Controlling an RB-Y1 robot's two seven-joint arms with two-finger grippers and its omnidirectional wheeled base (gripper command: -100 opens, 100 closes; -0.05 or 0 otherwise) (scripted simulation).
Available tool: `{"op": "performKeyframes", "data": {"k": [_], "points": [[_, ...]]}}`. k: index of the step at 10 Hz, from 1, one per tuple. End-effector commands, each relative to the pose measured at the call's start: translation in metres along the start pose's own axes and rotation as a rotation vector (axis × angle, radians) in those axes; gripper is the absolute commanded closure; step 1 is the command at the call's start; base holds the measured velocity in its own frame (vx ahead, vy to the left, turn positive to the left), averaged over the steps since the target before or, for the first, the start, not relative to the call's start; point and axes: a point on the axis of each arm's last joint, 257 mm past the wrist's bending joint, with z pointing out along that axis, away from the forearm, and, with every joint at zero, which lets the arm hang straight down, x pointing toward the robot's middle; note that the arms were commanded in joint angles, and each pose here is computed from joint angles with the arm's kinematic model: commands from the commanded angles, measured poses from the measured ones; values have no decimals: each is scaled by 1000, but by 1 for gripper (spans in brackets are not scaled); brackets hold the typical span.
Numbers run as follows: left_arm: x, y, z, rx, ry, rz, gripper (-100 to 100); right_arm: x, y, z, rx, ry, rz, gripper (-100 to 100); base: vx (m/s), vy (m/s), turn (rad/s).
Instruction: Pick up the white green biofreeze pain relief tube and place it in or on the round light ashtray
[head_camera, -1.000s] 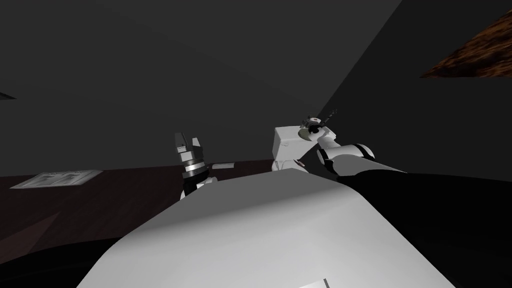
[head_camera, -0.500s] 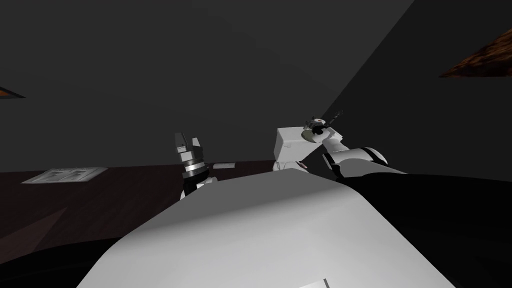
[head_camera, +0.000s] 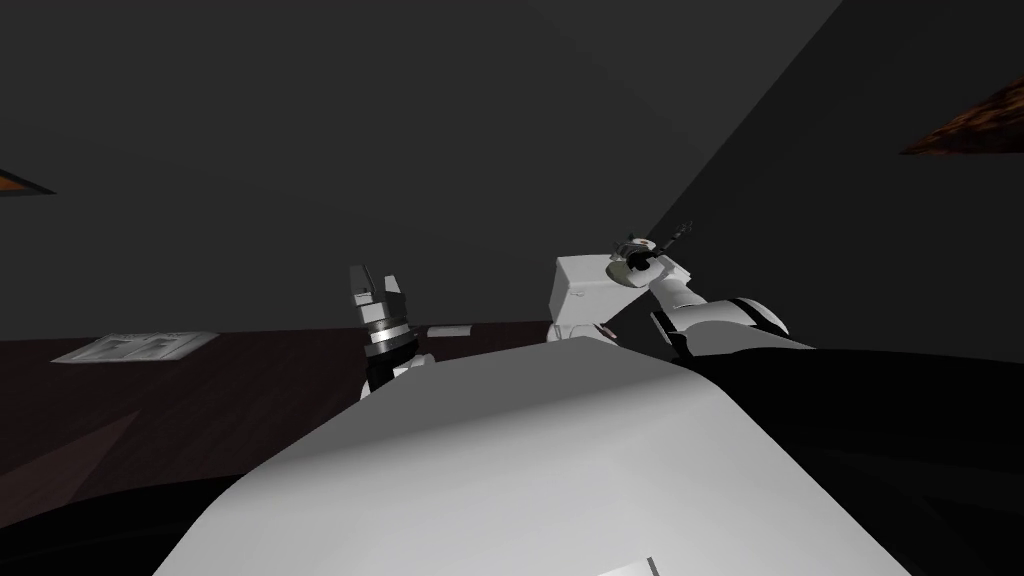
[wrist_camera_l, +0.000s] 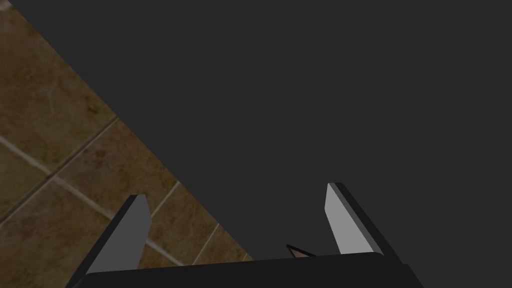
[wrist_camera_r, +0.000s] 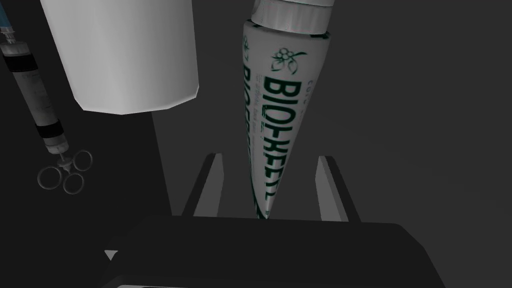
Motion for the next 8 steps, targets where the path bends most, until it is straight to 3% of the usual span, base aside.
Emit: {"op": "performKeyframes", "data": {"k": [1, 4, 5, 6, 8], "points": [[0, 0, 0, 0, 0, 0, 0, 0, 0, 0, 0, 0, 0, 100, 0, 0, 0], [0, 0, 0, 0, 0, 0, 0, 0, 0, 0, 0, 0, 2, 100, 0, 0, 0], [0, 0, 0, 0, 0, 0, 0, 0, 0, 0, 0, -1, 2, 0, 0, 0, 0], [0, 0, 0, 0, 0, 0, 0, 1, 14, 7, -3, -3, 0, 100, -36, -30, -92], [0, 0, 0, 0, 0, 0, 0, 1, 22, 10, -7, -3, 1, 100, -58, -30, -53]]}}
